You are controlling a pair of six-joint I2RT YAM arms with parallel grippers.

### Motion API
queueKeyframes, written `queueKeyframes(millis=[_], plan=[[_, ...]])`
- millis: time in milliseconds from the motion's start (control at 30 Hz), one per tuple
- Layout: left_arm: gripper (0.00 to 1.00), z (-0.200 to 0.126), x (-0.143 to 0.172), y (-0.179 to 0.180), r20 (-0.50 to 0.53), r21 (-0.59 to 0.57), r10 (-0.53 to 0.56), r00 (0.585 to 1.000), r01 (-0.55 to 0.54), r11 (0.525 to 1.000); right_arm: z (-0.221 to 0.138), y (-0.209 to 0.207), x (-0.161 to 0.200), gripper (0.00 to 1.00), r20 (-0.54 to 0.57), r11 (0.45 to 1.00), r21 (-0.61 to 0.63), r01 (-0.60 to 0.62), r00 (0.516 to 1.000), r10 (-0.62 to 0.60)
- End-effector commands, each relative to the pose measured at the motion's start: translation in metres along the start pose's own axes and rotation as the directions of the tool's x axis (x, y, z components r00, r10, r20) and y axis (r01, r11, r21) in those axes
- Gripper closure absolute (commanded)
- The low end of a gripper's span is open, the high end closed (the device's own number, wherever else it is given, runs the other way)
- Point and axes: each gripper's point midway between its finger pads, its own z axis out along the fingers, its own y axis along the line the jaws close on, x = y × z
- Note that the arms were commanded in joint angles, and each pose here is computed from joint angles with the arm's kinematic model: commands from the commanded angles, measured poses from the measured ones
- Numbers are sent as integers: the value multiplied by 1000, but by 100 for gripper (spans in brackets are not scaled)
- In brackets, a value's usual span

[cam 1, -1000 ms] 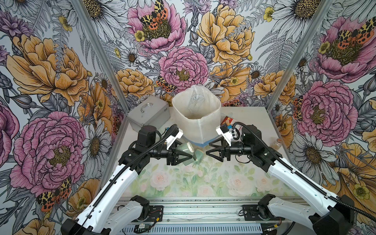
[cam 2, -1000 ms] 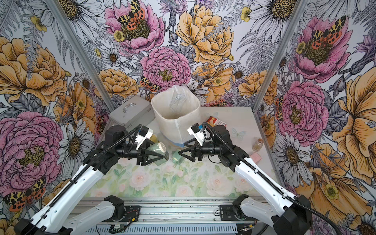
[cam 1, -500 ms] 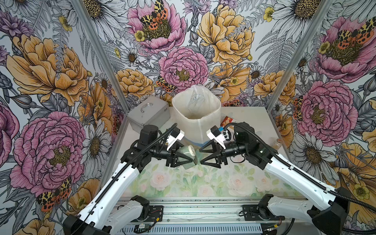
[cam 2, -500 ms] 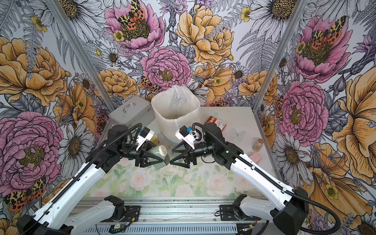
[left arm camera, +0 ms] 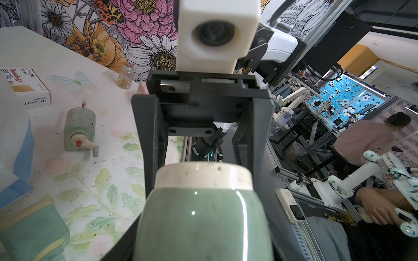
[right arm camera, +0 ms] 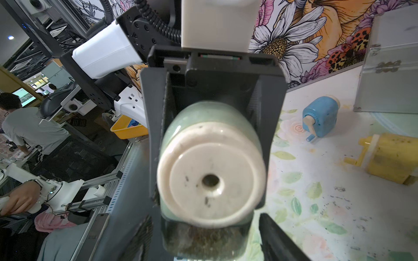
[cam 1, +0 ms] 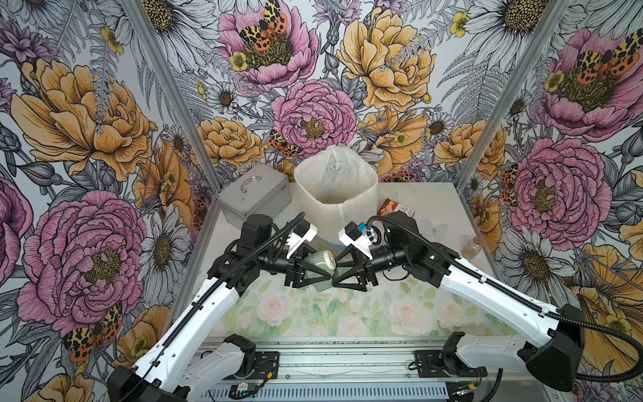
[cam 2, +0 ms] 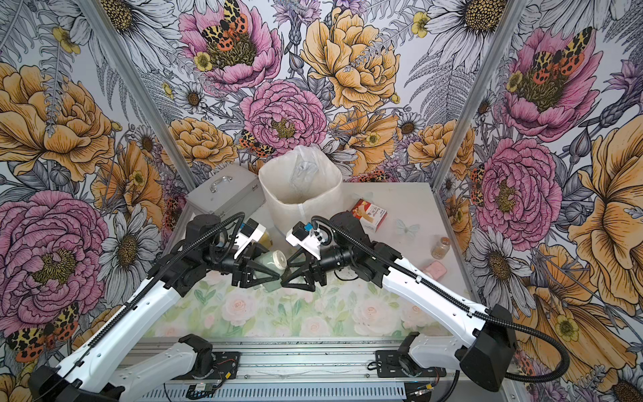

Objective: Take out the pencil sharpener tray and clean the shavings
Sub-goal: Open the container of the pencil sharpener.

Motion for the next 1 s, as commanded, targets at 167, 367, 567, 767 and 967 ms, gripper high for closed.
queueKeyframes(millis=[167, 367, 567, 767, 967], plan=[[100, 3, 0, -2, 3, 27, 24, 1000, -24, 999, 2, 8, -14, 39, 13, 999, -27, 45, 999, -45], [100, 4, 1, -1, -1, 34, 17, 1000, -17, 999, 0, 16, -18, 63, 19, 997, -62, 49, 999, -48], [100, 6, 5, -1, -10, 37, 15, 1000, -14, 999, -5, 16, -18, 68, 23, 997, -62, 35, 999, -34], [100, 9, 8, 1, -17, 21, 13, 1000, -13, 1000, -13, 12, -19, 68, 36, 999, -33, 29, 999, -28], [100, 9, 9, 2, -18, 15, 18, 1000, -18, 1000, -21, 5, -17, 68, 46, 1000, -6, 14, 999, -13]])
